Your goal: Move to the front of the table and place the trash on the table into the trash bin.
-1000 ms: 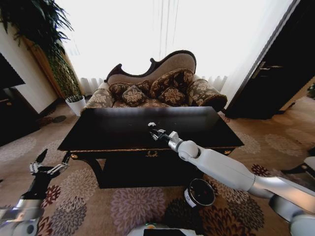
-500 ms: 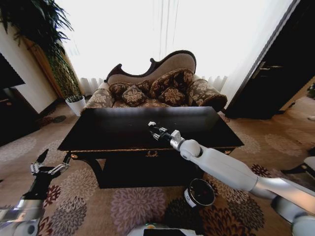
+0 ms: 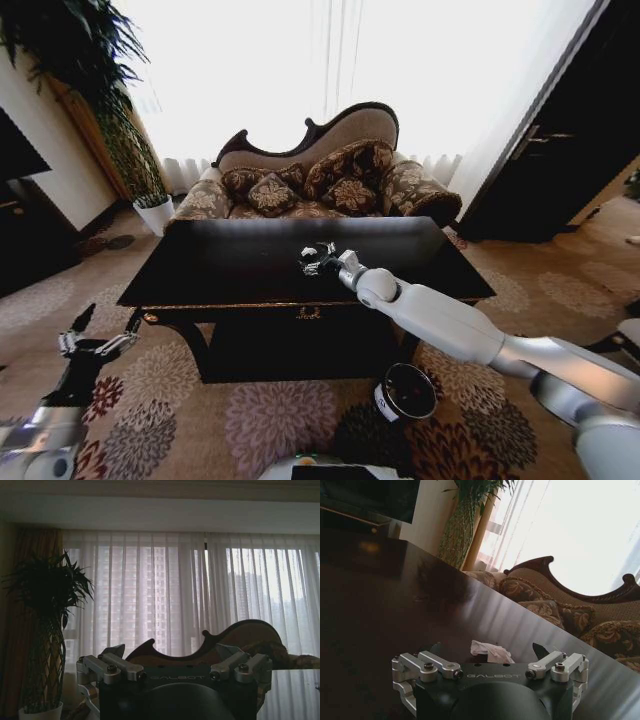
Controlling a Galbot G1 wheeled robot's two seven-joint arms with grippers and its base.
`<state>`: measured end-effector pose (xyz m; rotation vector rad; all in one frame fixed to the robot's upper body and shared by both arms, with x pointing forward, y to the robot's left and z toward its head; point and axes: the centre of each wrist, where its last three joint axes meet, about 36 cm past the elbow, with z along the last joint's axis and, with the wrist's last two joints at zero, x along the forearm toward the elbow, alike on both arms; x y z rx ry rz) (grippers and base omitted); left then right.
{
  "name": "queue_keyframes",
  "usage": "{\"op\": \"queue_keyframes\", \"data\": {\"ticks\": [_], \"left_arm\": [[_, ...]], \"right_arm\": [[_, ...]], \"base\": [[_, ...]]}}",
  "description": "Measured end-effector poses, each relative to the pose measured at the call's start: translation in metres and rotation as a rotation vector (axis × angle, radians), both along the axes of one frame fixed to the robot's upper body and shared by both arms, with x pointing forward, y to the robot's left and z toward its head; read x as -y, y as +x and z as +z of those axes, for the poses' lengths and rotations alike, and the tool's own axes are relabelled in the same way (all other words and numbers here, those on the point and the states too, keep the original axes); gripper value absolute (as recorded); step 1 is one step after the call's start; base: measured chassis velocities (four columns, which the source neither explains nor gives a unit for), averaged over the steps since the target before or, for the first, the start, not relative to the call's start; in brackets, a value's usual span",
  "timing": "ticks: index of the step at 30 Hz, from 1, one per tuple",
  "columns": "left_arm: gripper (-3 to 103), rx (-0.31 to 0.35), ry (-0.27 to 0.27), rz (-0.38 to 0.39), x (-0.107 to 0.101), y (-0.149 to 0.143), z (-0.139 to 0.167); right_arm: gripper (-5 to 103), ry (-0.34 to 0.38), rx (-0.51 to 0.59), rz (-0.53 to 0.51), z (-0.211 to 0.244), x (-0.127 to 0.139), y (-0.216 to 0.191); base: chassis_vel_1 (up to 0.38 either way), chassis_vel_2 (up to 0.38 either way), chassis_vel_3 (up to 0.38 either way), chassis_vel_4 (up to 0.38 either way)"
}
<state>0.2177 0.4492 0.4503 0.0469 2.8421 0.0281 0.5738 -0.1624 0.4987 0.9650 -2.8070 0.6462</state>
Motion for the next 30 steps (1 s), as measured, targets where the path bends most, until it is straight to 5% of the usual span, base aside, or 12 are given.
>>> {"op": "queue_keyframes", "data": {"ticks": [24, 30], "left_arm": [[100, -0.007, -0.015, 0.010, -0.012, 0.011, -0.014], [100, -0.007, -0.015, 0.009, -0.013, 0.012, -0.015]], "right_arm": [[103, -0.052, 0.008, -0.015, -0.013, 0.001, 0.040], [84, -0.030, -0.035, -0.019, -0.014, 0.002, 0.041]], "base": [[0.000, 0.000, 0.000, 0.000], [0.000, 0.000, 0.000, 0.000]]}}
